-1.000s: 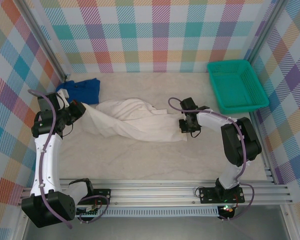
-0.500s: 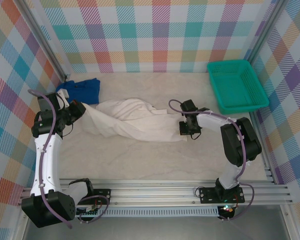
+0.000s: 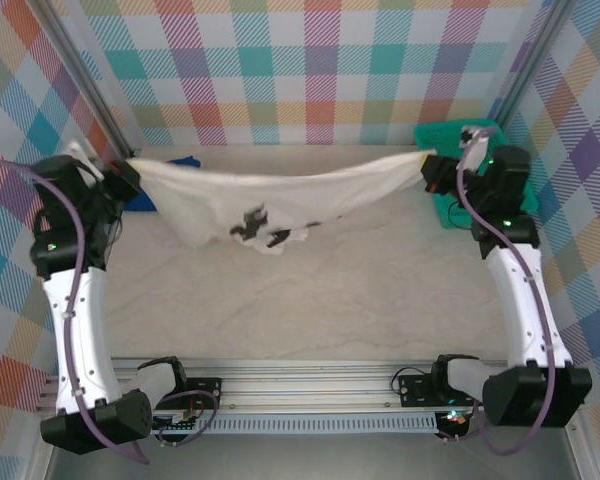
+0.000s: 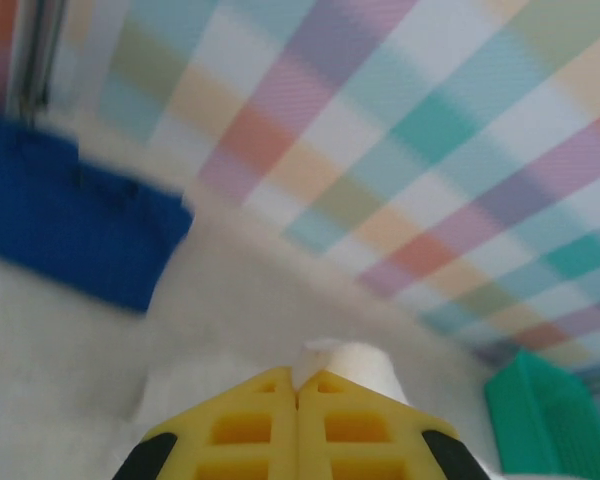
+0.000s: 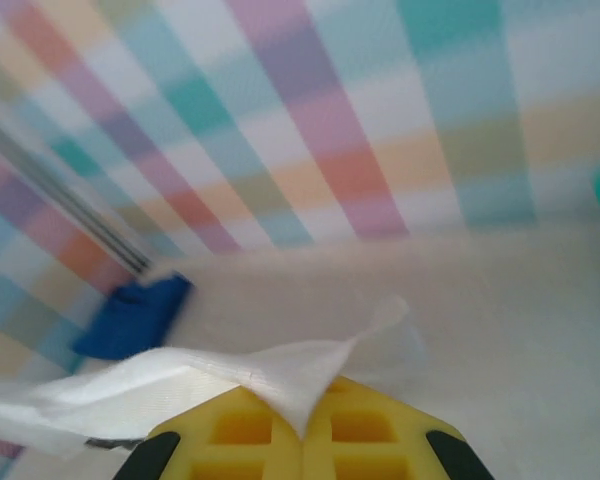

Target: Fold the inside-out t-shirt

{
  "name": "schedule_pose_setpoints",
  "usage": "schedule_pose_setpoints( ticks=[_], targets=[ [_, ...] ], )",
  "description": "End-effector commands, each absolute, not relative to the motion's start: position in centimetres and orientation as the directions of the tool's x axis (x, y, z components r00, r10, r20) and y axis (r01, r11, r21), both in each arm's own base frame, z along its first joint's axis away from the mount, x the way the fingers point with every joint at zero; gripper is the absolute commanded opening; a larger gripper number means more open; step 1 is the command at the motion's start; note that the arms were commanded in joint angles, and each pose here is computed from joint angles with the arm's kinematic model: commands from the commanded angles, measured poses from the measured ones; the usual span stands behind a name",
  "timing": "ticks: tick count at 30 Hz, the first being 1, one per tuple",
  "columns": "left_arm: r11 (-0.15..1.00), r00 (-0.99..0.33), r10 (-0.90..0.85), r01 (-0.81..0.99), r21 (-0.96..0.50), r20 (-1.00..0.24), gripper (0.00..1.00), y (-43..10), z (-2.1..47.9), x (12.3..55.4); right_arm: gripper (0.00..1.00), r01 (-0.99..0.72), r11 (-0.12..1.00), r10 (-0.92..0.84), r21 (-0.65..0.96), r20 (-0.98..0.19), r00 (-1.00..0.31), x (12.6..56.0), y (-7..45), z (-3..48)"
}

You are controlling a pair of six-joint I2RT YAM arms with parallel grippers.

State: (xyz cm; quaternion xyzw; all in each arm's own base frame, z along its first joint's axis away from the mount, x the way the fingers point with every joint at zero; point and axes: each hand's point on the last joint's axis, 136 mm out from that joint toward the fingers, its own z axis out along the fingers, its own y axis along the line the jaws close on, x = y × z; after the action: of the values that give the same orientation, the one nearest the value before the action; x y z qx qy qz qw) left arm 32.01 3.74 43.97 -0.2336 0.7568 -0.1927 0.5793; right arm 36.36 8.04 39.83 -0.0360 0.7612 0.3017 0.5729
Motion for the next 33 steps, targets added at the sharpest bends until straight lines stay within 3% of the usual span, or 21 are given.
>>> schedule_pose_setpoints(
  ticks=[1, 8, 13, 16, 22, 29, 33],
  targets=[
    [0.871, 0.080, -0.480, -0.076, -0.486, -0.874, 0.00, 4.5, 54.9, 26.6, 0.00, -0.580, 0.757, 0.231, 0.300, -0.954, -0.192, 31.3, 9.8, 46.7],
    [0.932, 0.293, -0.254, -0.179, -0.314, -0.922, 0.00, 5.1, 63.8, 18.4, 0.00, -0.533, 0.842, 0.146, 0.081, -0.986, 0.080, 21.6, 8.6, 55.3],
    [0.943, 0.329, -0.206, -0.186, -0.277, -0.922, 0.00, 4.9, 66.2, 17.3, 0.00, -0.385, 0.922, 0.103, 0.038, -0.984, 0.149, 18.1, 6.3, 57.5],
    [0.943, 0.290, -0.215, -0.186, -0.275, -0.933, 0.00, 5.4, 65.9, 19.9, 0.00, -0.309, 0.950, 0.083, 0.050, -0.992, 0.094, 19.6, 5.0, 56.2],
    [0.958, 0.244, -0.220, -0.129, -0.257, -0.945, 0.00, 4.8, 65.5, 22.4, 0.00, -0.353, 0.934, 0.081, 0.062, -0.996, 0.041, 20.8, 5.8, 54.0],
    [0.935, 0.138, -0.341, -0.055, -0.351, -0.930, 0.00, 5.7, 63.0, 31.1, 0.00, -0.352, 0.926, 0.121, 0.133, -0.991, -0.056, 28.0, 5.6, 51.8],
    [0.931, 0.146, -0.350, -0.055, -0.361, -0.925, 0.00, 6.1, 63.8, 32.2, 0.00, -0.361, 0.918, 0.152, 0.164, -0.986, -0.062, 30.1, 5.7, 52.9]
  ],
)
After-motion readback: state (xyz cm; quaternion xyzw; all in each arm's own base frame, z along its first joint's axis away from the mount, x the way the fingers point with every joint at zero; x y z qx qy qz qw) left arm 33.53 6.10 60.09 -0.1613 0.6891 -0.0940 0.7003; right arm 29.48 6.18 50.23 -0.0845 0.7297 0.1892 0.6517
